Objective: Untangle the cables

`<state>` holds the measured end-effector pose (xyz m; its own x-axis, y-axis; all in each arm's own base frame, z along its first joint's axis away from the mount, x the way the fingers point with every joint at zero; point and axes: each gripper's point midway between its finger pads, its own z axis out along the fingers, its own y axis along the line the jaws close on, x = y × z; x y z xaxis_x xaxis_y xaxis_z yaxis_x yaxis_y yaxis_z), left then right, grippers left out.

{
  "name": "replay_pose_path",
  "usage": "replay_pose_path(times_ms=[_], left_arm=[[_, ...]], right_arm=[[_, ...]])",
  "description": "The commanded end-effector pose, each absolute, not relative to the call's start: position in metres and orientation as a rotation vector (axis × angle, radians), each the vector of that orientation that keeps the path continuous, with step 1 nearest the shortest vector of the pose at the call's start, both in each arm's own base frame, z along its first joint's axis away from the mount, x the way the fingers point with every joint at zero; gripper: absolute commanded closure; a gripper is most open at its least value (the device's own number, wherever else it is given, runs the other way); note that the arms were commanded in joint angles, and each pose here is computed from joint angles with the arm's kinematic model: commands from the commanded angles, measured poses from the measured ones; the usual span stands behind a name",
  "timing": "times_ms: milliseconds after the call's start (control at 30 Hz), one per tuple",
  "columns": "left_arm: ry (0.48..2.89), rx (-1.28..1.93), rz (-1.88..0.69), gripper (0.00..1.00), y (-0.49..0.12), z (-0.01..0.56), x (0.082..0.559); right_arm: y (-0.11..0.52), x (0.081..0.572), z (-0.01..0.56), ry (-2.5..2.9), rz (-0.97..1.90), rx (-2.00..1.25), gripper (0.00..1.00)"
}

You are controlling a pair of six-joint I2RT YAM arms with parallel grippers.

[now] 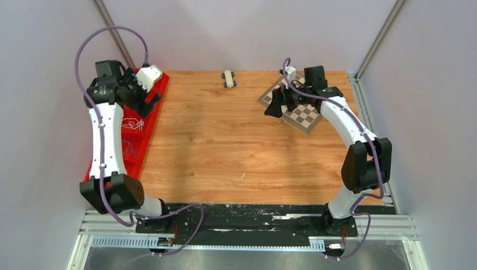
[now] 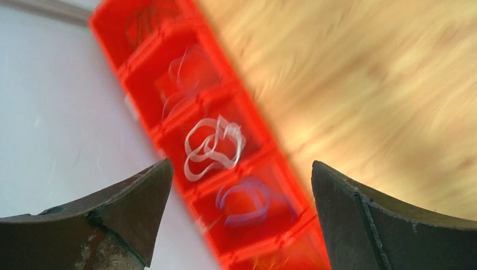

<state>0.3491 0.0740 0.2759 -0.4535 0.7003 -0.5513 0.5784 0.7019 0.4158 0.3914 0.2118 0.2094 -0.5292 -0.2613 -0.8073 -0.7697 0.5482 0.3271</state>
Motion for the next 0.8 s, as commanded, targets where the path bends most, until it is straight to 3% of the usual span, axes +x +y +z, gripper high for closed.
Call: replay_pose_path(times_ms=[0, 133, 367, 767], left_arm=[[2.106, 0.57, -0.157, 0.0, -0.016, 0.319, 0.402], [2.198, 0.55, -0.436, 0.0, -0.086, 0.29, 0.404], [2.436, 0.445, -0.486, 0.0, -0.147, 0.205, 0.388], [2.595, 0.54, -0.436, 0.0, -0.154, 0.153, 0.357]], right_arm=[[0.167, 0.423, 0.244, 2.002, 0.708, -0.716, 0.0], [0.132, 0.427, 0.236, 2.04, 0.626, -0.634, 0.0], [0.095, 0.383, 0.163, 2.24, 0.612, -0.492, 0.0], [0.098, 0.358, 0.14, 2.313, 0.675, -0.427, 0.0]])
